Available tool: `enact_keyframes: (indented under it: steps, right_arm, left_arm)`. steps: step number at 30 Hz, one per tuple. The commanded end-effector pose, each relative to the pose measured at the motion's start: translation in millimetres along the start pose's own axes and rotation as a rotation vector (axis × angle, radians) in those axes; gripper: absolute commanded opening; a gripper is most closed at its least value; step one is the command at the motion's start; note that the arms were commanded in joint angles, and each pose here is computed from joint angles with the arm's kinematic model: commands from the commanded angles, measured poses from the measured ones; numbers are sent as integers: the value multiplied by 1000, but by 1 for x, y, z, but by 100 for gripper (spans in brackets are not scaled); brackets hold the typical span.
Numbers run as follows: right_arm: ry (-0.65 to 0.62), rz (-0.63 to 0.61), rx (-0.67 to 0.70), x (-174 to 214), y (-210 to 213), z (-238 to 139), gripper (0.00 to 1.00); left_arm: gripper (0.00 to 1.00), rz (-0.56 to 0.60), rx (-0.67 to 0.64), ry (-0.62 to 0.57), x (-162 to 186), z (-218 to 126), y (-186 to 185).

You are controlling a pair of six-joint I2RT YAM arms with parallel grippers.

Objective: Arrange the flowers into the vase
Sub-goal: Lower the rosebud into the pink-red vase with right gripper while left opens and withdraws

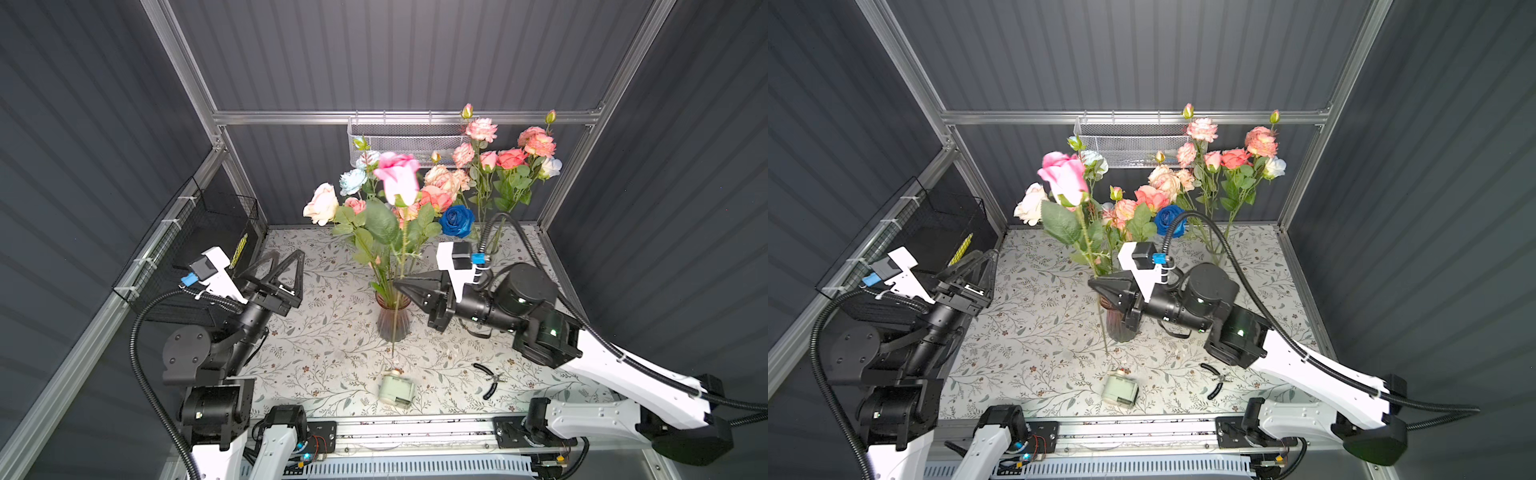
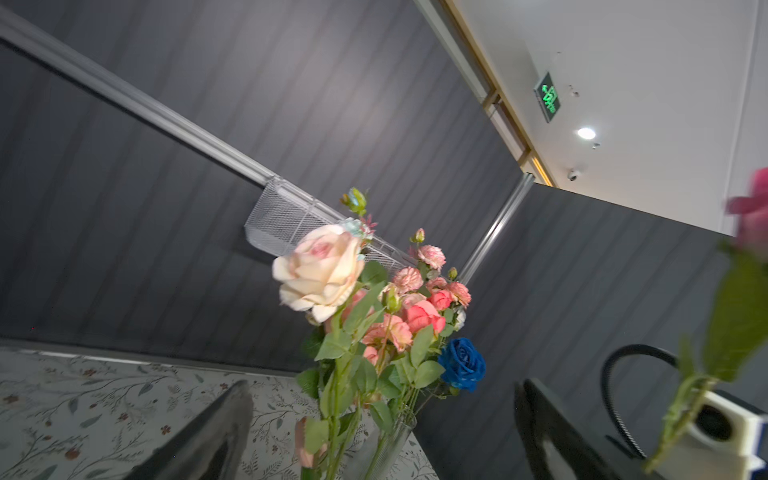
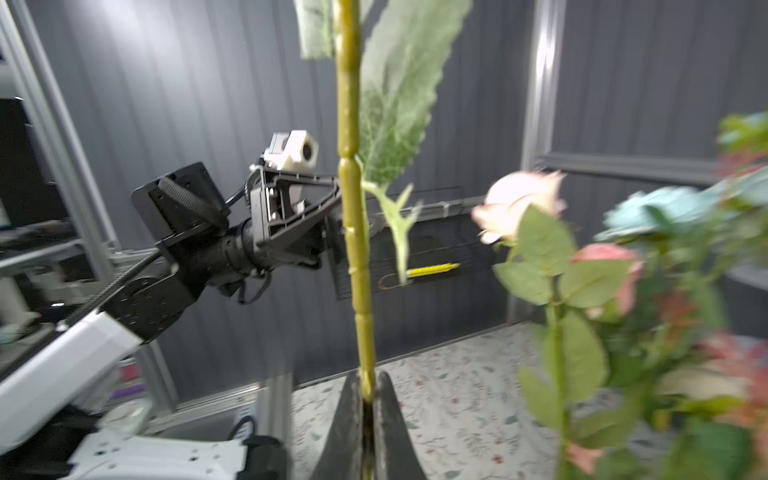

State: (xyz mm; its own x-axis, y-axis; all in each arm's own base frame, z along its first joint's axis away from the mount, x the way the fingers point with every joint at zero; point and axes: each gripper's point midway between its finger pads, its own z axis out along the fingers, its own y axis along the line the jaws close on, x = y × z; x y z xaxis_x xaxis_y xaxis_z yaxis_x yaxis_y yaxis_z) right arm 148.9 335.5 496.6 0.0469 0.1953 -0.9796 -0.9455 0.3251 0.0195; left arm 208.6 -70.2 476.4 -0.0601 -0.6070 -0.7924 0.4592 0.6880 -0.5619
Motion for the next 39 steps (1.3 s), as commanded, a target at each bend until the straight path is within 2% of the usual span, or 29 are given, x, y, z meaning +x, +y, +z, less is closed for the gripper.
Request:
enact_keyframes:
  steps: [1,6,7,15,21,29,32,33,36,39]
  right_arm:
    - [-58,-172,217,-21,-35,-9,0]
    - [-106,-265,270,-38,-53,-2,0]
    - [-82,-271,278,-27,-61,10,0]
    - [-110,-315,317,-20,-95,31,0]
    - [-37,-258,348,34,-112,33,0]
    - [72,-72,350,118,-114,17,1]
    - [110,-29,358,142,-111,11,13]
    - [115,-21,364,146,-111,8,19]
    - [112,7,371,150,-107,-2,50]
    - [87,27,381,143,-103,-14,64]
  left_arm:
    - [100,-27,-184,60,30,4,52]
    - [100,-49,-222,101,50,6,70]
    - [100,-56,-226,107,52,6,72]
    - [100,-74,-243,148,67,12,85]
    - [100,-88,-249,167,76,16,92]
    - [100,-107,-253,195,88,19,101]
    - [100,-116,-261,204,92,20,105]
    - [100,-118,-266,208,93,20,106]
    - [100,-130,-282,223,98,22,111]
    - [100,-137,-312,225,101,22,119]
